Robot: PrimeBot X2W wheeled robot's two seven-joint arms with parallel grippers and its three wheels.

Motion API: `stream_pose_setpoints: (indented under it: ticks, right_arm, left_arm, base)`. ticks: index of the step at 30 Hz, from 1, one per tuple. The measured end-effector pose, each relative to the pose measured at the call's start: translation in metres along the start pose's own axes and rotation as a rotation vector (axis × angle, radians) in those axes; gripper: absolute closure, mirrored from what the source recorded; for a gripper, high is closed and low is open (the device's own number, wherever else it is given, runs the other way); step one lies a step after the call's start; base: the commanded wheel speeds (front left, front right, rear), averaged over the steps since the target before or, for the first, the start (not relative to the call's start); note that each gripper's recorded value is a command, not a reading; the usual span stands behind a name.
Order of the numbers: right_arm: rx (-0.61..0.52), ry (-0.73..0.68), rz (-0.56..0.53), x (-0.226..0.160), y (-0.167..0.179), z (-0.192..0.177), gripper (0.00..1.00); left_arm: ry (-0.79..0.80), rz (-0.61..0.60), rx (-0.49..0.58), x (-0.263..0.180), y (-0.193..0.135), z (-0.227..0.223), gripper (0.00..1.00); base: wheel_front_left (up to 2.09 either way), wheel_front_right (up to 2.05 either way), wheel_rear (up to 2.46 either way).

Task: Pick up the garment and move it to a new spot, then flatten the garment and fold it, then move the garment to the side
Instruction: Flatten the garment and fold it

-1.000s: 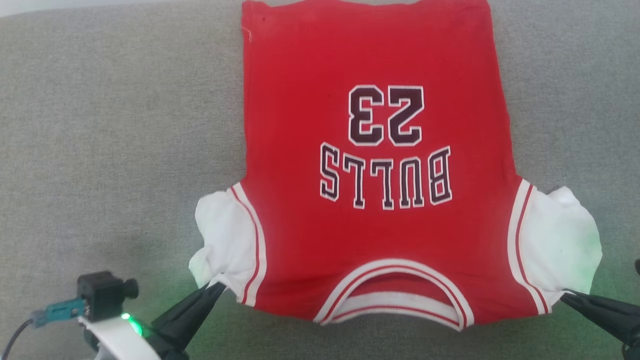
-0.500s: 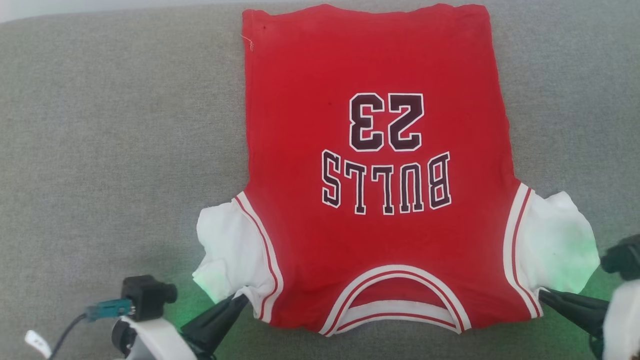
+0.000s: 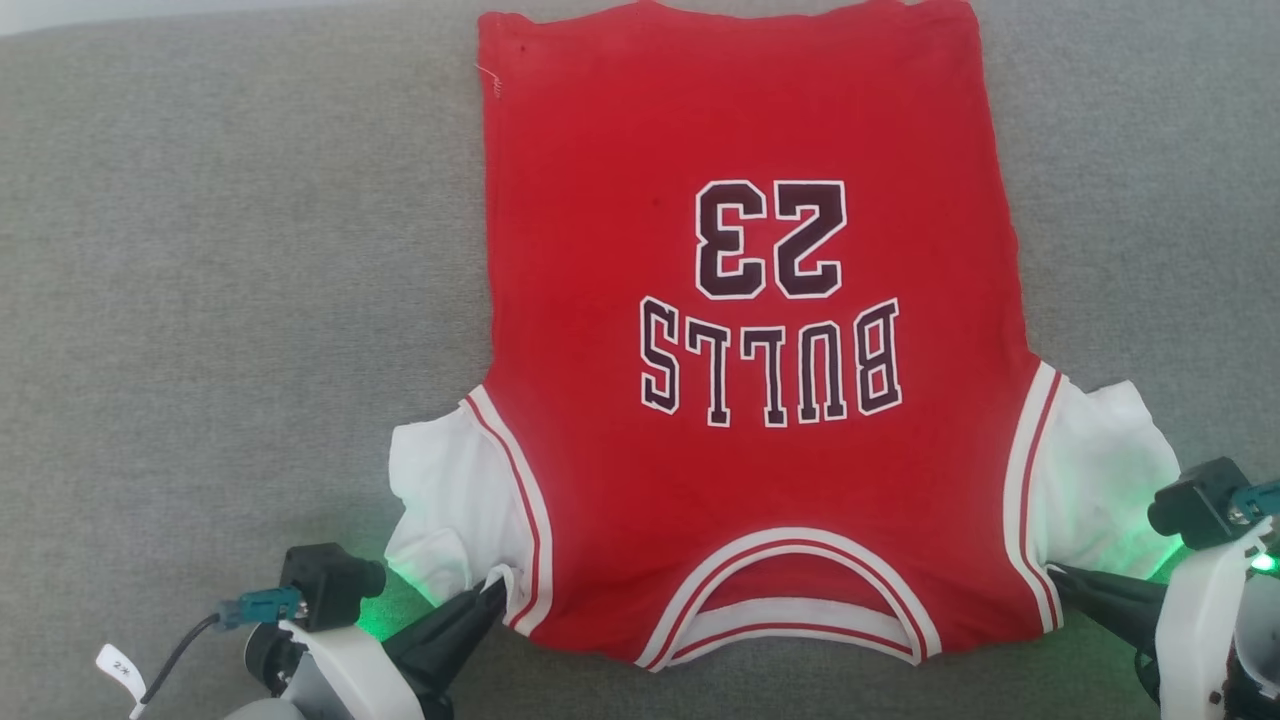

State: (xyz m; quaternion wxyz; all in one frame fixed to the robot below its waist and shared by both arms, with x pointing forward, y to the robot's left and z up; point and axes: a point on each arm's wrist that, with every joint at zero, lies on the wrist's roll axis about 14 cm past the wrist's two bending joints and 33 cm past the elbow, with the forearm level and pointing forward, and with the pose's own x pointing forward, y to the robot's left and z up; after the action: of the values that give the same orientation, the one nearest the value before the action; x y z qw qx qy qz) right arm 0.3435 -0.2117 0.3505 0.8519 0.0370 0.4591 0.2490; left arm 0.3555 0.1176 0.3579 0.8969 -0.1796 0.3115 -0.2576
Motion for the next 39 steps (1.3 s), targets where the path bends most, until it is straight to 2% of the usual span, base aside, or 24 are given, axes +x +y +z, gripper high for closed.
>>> stream_pose_setpoints:
  ticks: [3,4,5,6,7,13,17,18,21,26,30,35,39]
  right_arm:
    - [-0.004,-0.007,-0.006,0.001,-0.001,0.001,1.00]
    - [-0.006,-0.019,-0.011,0.001,-0.002,0.002,0.85]
    - [-0.008,-0.031,-0.014,0.001,-0.003,0.003,0.55]
    - [-0.008,-0.031,-0.014,0.001,-0.003,0.003,0.18]
    - [-0.010,-0.036,-0.017,0.001,-0.003,0.003,0.00]
    - [-0.003,-0.059,0.012,-0.016,0.008,0.012,0.00]
    - [0.009,-0.085,-0.028,-0.051,-0.010,0.034,0.00]
    - [-0.010,-0.130,-0.021,-0.064,-0.010,0.058,0.00]
    - [-0.042,-0.195,-0.021,-0.078,-0.014,0.096,0.00]
    - [-0.118,-0.278,-0.082,-0.081,-0.038,0.167,0.00]
    - [-0.164,-0.307,-0.139,-0.062,-0.059,0.219,0.00]
    - [-0.193,-0.261,-0.188,-0.006,-0.074,0.269,0.00]
    - [-0.207,-0.169,-0.240,0.045,-0.084,0.292,0.00]
  left_arm:
    - [-0.007,-0.004,-0.001,0.004,0.001,0.002,1.00]
    - [-0.010,-0.005,-0.005,0.005,0.001,0.003,1.00]
    - [-0.014,-0.007,-0.005,0.006,0.001,0.004,1.00]
    - [-0.014,-0.007,-0.005,0.006,0.001,0.004,1.00]
    - [-0.015,-0.009,-0.006,0.007,0.000,0.004,1.00]
    - [-0.054,-0.020,-0.037,0.007,-0.006,0.012,1.00]
    - [-0.081,-0.030,-0.058,0.003,-0.014,0.014,1.00]
    - [-0.093,-0.035,-0.063,0.001,-0.018,0.016,1.00]
    - [-0.105,-0.041,-0.071,-0.001,-0.023,0.015,1.00]
    - [-0.117,-0.055,-0.070,0.003,-0.029,0.015,1.00]
    - [-0.118,-0.065,-0.073,0.012,-0.031,0.016,1.00]
    - [-0.114,-0.065,-0.089,0.024,-0.027,0.016,1.00]
    - [-0.116,-0.055,-0.109,0.031,-0.021,0.016,1.00]
  base:
    - [0.00,0.00,0.00]
    - [0.00,0.00,0.00]
    - [0.00,0.00,0.00]
    - [0.00,0.00,0.00]
    - [0.00,0.00,0.00]
    - [0.00,0.00,0.00]
    - [0.00,0.00,0.00]
    - [0.00,0.00,0.00]
    - [0.00,0.00,0.00]
    - [0.00,0.00,0.00]
    - [0.00,0.00,0.00]
    - [0.00,0.00,0.00]
    - [0.00,0.00,0.00]
